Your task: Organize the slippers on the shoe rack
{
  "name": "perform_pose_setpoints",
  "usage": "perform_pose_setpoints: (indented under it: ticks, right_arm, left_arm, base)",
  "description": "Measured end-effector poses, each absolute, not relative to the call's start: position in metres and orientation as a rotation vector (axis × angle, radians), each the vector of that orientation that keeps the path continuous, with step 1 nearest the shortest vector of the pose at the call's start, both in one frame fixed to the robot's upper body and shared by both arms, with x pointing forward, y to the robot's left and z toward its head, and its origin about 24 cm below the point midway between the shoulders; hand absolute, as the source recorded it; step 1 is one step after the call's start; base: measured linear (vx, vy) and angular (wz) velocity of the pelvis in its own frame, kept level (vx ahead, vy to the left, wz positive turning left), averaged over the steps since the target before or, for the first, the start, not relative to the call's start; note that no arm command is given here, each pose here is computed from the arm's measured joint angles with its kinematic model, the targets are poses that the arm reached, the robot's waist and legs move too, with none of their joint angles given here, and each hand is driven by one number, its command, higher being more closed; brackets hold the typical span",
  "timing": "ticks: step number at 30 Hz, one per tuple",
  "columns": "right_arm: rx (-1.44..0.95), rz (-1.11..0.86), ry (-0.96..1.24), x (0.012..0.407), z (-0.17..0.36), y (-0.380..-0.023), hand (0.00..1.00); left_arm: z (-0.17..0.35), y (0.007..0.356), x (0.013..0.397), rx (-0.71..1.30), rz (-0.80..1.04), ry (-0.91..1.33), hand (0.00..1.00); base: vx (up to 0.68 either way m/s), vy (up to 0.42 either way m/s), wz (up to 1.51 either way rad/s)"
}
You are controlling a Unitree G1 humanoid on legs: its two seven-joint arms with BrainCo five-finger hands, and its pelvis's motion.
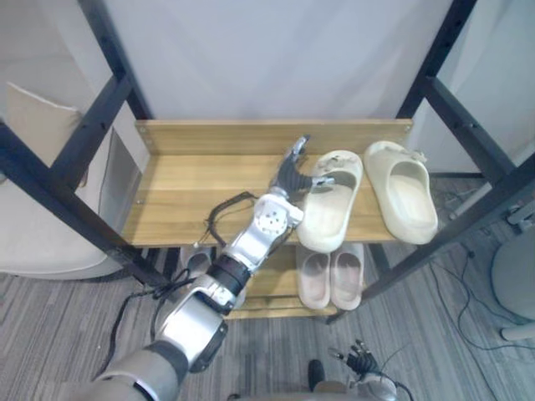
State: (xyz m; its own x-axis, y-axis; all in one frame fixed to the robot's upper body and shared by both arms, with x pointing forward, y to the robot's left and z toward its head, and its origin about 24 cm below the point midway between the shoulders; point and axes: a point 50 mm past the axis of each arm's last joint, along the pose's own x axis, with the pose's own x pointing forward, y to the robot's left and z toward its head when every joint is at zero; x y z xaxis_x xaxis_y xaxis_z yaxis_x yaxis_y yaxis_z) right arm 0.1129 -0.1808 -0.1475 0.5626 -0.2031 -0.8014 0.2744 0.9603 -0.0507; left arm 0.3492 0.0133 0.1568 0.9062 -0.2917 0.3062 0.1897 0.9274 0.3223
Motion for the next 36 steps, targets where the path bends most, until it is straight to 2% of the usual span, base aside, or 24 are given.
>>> perform_pose_setpoints:
  ticks: [5,15,16,21,25,36]
  right_arm:
    - [0.072,-0.280,0.946,0.108,-0.149,-0.183,0.00]
    - [0.036,-0.255,0.971,0.100,-0.151,-0.185,0.00]
    - [0.032,-0.263,0.989,0.094,-0.153,-0.186,0.00]
    - [0.019,-0.247,1.006,0.091,-0.155,-0.184,0.00]
    - [0.032,-0.266,1.014,0.090,-0.155,-0.184,0.00]
    - [0.048,-0.253,0.991,0.090,-0.154,-0.181,0.00]
  left_arm:
    - [0.193,0.018,0.324,0.065,-0.272,-0.537,0.00]
    - [0.164,0.026,0.299,-0.158,-0.322,-0.433,0.00]
    - [0.149,0.020,0.289,-0.197,-0.385,-0.381,0.00]
    - [0.143,0.017,0.281,-0.230,-0.408,-0.362,0.00]
    - [0.123,-0.004,0.261,-0.286,-0.550,-0.265,0.00]
    - [0.071,0.017,0.263,-0.198,-0.471,-0.079,0.00]
  base:
    - [-0.07,-0.043,0.11]
    - [-0.03,-0.029,0.21]
    - [0.02,-0.017,0.33]
    - [0.01,-0.004,0.17]
    - [-0.01,-0.008,0.29]
    - [-0.04,-0.014,-0.06]
